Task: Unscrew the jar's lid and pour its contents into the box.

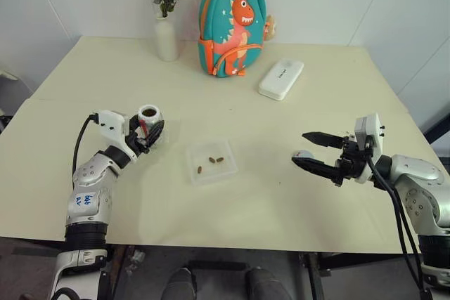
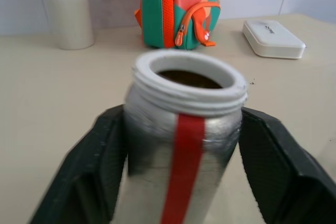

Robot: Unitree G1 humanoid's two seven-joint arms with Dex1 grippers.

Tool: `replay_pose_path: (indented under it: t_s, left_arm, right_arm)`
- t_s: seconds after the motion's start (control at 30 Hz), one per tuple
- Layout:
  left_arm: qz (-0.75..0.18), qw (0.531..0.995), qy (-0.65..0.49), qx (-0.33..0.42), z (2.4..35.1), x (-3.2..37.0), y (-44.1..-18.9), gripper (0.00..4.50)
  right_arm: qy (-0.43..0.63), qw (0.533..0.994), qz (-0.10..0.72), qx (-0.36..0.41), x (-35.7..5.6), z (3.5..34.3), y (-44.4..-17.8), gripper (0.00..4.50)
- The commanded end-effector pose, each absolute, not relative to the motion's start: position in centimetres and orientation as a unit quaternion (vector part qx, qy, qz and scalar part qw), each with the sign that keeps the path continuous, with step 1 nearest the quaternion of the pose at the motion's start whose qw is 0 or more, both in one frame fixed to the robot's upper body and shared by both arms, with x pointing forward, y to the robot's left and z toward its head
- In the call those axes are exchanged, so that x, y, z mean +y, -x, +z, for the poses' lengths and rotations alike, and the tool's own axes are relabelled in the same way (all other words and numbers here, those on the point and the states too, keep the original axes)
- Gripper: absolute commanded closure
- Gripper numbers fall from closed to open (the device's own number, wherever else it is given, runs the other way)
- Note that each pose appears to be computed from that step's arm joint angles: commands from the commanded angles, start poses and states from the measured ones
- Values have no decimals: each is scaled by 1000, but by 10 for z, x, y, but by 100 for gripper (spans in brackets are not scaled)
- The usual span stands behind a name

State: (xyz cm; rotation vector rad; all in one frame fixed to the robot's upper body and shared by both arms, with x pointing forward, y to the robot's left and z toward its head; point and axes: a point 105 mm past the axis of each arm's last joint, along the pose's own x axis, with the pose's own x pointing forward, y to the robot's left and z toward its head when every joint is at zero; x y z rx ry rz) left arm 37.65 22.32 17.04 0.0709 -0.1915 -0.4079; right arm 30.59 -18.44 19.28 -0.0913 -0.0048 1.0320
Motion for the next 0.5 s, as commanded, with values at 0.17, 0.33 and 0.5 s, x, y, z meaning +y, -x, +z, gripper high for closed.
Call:
replay_pose_path:
  t_s: [0.17,0.33,0.5]
  left_arm:
    - [-210,970,-55,-108,184,228,-368,2]
    - [-230,967,-76,-81,182,235,-359,2]
    - [-231,966,-94,-64,184,245,-354,2]
  right_arm:
    - [54,862,503,-21,-181,204,-307,0]
    - [54,861,506,-20,-181,203,-308,0]
    - [55,860,507,-20,-182,203,-309,0]
